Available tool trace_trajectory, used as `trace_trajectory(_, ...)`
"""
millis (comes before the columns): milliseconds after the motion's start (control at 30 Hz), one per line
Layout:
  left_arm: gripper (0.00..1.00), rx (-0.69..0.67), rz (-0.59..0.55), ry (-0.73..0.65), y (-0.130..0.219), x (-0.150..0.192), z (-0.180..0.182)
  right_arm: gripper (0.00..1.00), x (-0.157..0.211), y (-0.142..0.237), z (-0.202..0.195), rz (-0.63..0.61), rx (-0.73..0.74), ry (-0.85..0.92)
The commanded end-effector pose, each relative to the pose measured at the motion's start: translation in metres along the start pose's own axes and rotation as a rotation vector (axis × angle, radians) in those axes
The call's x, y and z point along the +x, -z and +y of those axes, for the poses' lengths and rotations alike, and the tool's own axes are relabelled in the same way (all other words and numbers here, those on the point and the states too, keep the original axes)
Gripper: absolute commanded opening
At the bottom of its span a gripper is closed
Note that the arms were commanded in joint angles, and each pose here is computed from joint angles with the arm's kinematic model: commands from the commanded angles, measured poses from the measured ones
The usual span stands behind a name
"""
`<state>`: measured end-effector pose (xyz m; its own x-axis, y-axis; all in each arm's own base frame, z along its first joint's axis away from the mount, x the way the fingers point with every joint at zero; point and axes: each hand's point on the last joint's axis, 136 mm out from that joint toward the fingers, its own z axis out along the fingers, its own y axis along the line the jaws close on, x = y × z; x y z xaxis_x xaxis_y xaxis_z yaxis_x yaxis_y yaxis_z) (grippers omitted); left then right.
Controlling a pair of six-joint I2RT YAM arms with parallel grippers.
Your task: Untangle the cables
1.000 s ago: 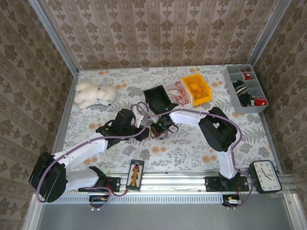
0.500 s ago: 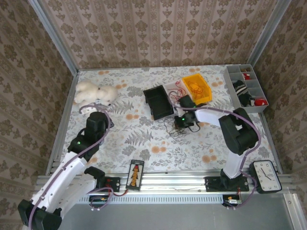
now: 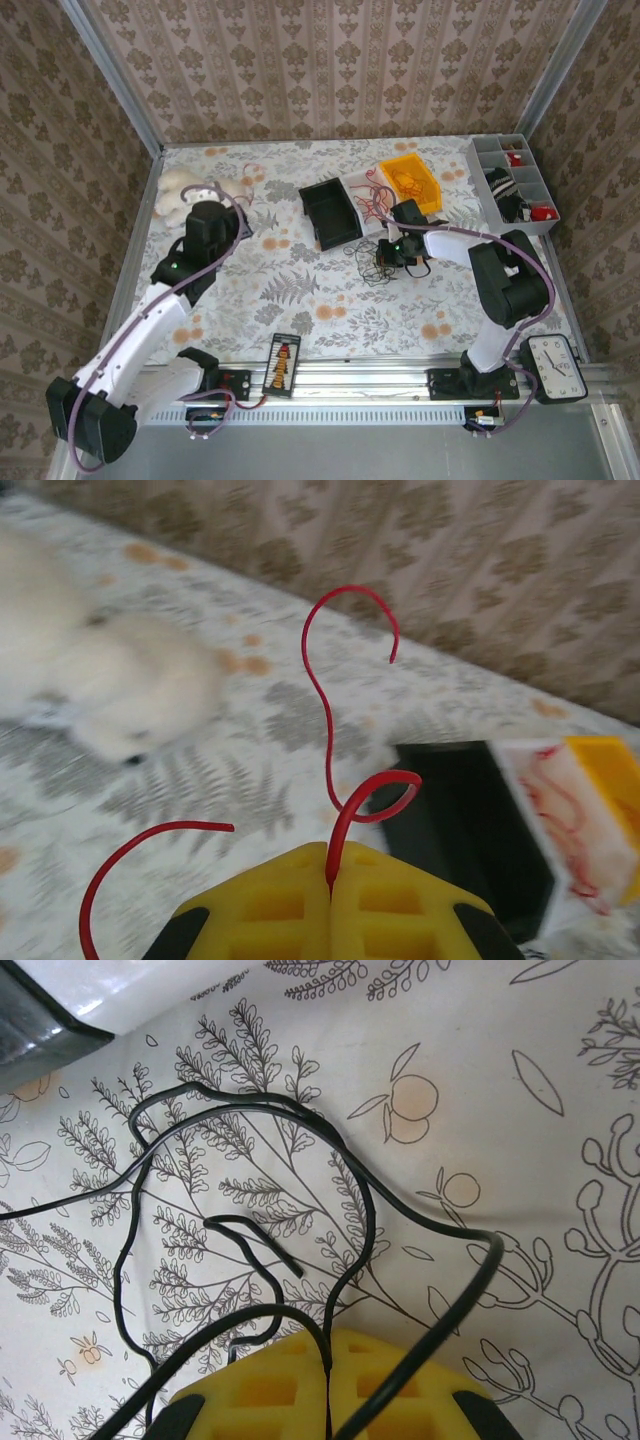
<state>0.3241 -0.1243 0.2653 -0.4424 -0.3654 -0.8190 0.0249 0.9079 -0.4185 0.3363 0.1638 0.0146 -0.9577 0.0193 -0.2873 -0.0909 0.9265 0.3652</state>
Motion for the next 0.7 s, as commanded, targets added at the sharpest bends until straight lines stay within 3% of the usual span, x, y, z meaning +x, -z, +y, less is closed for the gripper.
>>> trace_trajectory(0,0.00,0.222,-0.036,-0.063,-0.003,-0.025,-0.067,0.00,0.025,0.001,-0.021,0.063,0.070,-0.038)
trace_trajectory(233,0.00,0.418,0.090,-0.119,-0.045,-0.005,-0.152,0.00,0.016,0.015,-0.022,-0.001,0.080,-0.057)
trace_trajectory(500,0.00,0.402,0.301,-0.124,-0.113,0.068,-0.189,0.00,0.000,0.035,-0.024,-0.131,0.023,-0.111)
trace_trajectory(667,0.00,0.444,0.374,-0.121,-0.139,0.102,-0.213,0.00,-0.002,0.036,-0.025,-0.137,0.000,-0.127)
